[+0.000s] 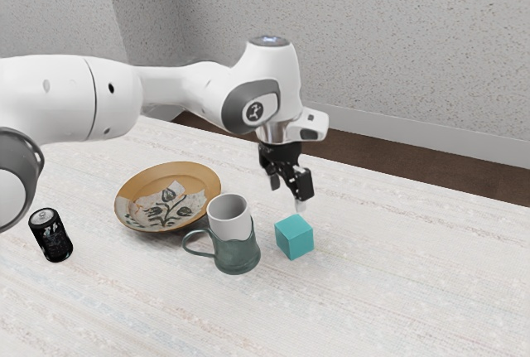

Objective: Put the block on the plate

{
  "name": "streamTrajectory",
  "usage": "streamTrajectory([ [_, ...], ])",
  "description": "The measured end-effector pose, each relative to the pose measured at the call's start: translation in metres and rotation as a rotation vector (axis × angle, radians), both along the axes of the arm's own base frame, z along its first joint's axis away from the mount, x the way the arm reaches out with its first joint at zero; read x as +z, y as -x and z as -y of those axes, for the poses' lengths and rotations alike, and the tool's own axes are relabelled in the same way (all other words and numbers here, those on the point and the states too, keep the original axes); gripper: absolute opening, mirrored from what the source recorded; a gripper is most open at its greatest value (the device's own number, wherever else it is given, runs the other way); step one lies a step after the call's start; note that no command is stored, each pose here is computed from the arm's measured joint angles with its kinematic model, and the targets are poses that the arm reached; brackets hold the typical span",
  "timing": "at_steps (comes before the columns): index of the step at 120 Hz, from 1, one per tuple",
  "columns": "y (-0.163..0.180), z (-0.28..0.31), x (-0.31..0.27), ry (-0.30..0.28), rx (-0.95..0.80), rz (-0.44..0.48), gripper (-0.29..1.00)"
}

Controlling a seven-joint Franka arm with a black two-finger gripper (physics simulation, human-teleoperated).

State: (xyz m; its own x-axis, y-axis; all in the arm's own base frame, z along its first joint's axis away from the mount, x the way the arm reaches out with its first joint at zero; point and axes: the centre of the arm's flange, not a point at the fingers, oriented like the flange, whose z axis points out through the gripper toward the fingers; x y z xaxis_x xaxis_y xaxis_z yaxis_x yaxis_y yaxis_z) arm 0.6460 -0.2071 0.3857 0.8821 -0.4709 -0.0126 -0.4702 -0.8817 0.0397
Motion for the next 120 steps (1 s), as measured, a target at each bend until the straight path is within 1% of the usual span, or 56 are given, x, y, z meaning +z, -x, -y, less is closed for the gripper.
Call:
streamTrajectory([
  [18,0.003,0.009,-0.009,0.008,-0.032,0.003,0.7],
  [28,-0.01,-0.002,-0.022,0.013,-0.02,0.005,0.7],
  [36,-0.019,-0.012,-0.018,0.017,-0.009,0.024,0.7],
  [48,-0.024,-0.022,-0.02,0.019,-0.002,0.031,0.7],
  [65,-0.025,-0.029,-0.031,0.022,0.002,0.017,0.7],
  [85,-0.02,-0.01,-0.03,0.027,-0.03,0.021,0.7],
  [120,-0.021,-0.007,-0.043,0.03,-0.034,0.013,0.7],
])
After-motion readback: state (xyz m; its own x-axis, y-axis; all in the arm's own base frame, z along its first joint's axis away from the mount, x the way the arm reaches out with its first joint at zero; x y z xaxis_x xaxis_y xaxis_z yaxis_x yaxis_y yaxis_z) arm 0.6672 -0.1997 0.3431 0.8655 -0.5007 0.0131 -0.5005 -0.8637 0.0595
